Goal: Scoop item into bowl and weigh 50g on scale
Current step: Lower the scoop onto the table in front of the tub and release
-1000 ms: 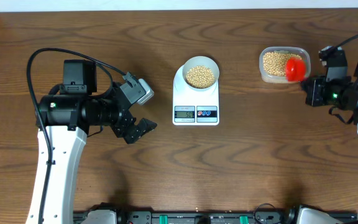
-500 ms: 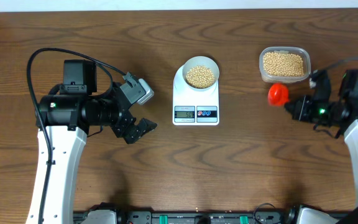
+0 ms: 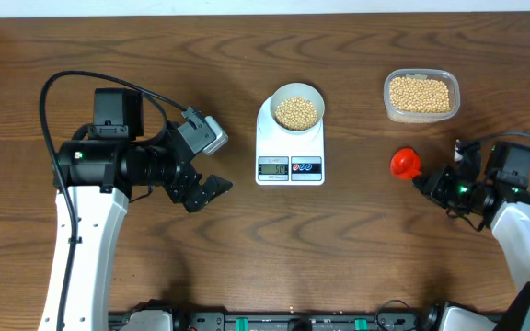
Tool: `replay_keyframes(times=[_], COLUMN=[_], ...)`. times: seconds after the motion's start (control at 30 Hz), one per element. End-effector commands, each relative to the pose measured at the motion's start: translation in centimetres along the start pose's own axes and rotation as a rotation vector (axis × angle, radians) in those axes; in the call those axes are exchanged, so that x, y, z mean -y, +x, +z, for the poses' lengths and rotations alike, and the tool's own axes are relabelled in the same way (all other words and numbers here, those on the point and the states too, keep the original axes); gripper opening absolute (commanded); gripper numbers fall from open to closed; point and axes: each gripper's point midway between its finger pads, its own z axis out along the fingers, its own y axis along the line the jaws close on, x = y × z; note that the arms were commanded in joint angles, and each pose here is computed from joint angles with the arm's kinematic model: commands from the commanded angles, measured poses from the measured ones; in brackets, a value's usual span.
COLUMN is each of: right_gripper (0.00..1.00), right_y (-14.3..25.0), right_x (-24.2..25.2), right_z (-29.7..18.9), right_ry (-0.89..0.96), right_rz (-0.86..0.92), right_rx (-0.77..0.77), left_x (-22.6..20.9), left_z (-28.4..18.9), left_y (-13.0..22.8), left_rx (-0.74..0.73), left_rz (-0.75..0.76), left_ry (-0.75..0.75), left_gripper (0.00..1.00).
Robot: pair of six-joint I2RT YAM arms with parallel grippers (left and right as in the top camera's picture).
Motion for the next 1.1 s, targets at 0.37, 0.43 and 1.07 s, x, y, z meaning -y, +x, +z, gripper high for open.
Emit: replay_keyframes(times=[0.37,0.43,1.07], right_gripper=[0.24,0.27,0.99], right_y=[2.8,2.8,1.8], right_x=[1.8,1.9,7.2], right_z=[1.0,1.0,0.1], right_ry=[0.021,0.026,0.335], right_rz=[0.115,0.115,0.100], right_rx=[-0.048,-0.047,0.033], left_x=[0.0,0.0,0.0], left_z=[-0.4,-0.4,-0.4], left_y=[-0.5,-0.5,-0.5], left_rx=[0.018,0.018,0.018], left_rz=[0.003,0.003,0.003], left_ry=[-0.002,-0.002,-0.002], left_gripper=[0.98,0.98,0.98])
